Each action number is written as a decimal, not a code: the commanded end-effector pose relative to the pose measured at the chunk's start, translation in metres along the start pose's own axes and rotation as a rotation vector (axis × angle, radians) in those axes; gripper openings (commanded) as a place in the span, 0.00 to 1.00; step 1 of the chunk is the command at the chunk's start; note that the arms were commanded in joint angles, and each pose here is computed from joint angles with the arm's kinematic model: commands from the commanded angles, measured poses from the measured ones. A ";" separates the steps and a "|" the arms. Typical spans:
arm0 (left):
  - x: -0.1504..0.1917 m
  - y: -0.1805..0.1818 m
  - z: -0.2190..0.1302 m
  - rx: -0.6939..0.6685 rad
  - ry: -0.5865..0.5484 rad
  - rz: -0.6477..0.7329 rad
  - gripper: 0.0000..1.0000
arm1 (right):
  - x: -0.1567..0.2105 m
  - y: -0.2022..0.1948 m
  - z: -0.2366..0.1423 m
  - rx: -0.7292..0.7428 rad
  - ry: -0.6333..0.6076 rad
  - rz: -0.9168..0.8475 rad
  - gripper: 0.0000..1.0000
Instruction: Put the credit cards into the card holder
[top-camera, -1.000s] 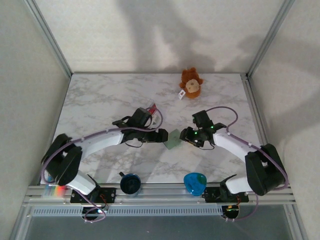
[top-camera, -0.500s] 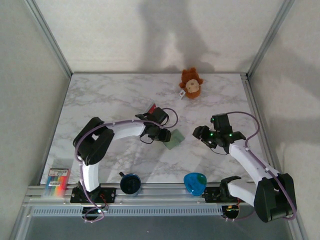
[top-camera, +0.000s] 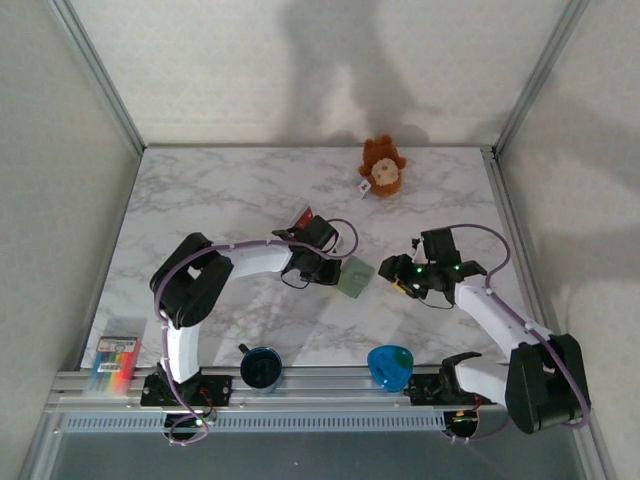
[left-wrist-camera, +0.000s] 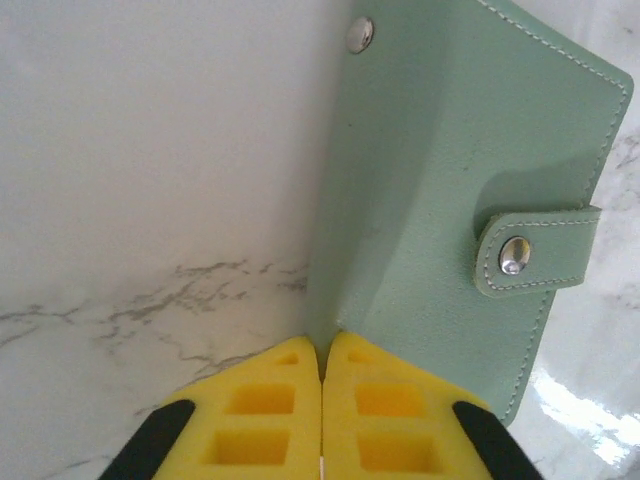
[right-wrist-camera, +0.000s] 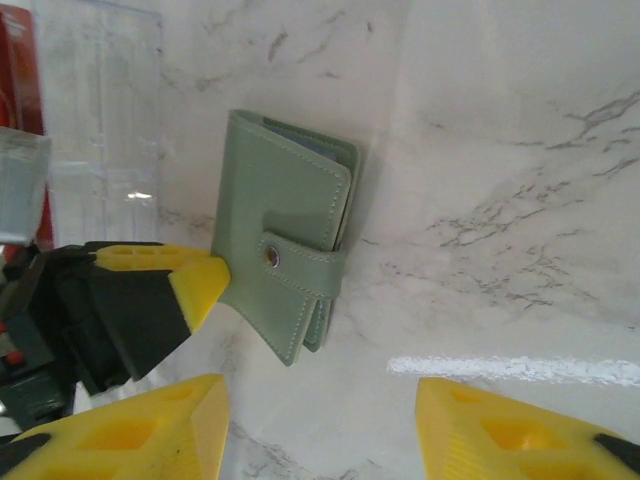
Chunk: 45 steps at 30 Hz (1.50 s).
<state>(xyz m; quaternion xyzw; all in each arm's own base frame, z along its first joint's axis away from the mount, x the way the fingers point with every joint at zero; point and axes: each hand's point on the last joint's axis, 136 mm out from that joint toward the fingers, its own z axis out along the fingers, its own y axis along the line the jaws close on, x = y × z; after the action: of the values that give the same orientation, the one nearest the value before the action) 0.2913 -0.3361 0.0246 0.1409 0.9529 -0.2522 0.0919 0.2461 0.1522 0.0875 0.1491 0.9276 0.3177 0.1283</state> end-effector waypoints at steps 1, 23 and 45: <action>0.020 -0.010 -0.005 0.068 0.048 -0.027 0.02 | 0.013 -0.001 0.015 -0.015 0.068 -0.008 0.51; 0.022 -0.065 -0.092 0.358 -0.165 -0.146 0.00 | 0.035 0.049 0.046 0.177 -0.069 -0.187 0.43; 0.030 -0.038 -0.087 0.261 -0.189 -0.168 0.00 | 0.017 -0.007 0.048 0.553 -0.196 -0.300 0.00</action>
<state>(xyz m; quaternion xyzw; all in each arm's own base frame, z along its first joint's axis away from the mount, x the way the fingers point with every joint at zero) 0.2478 -0.3191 0.0973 0.0371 0.9137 -0.3820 0.1336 0.2494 0.2314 0.0605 0.0551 0.9672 0.1319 0.2099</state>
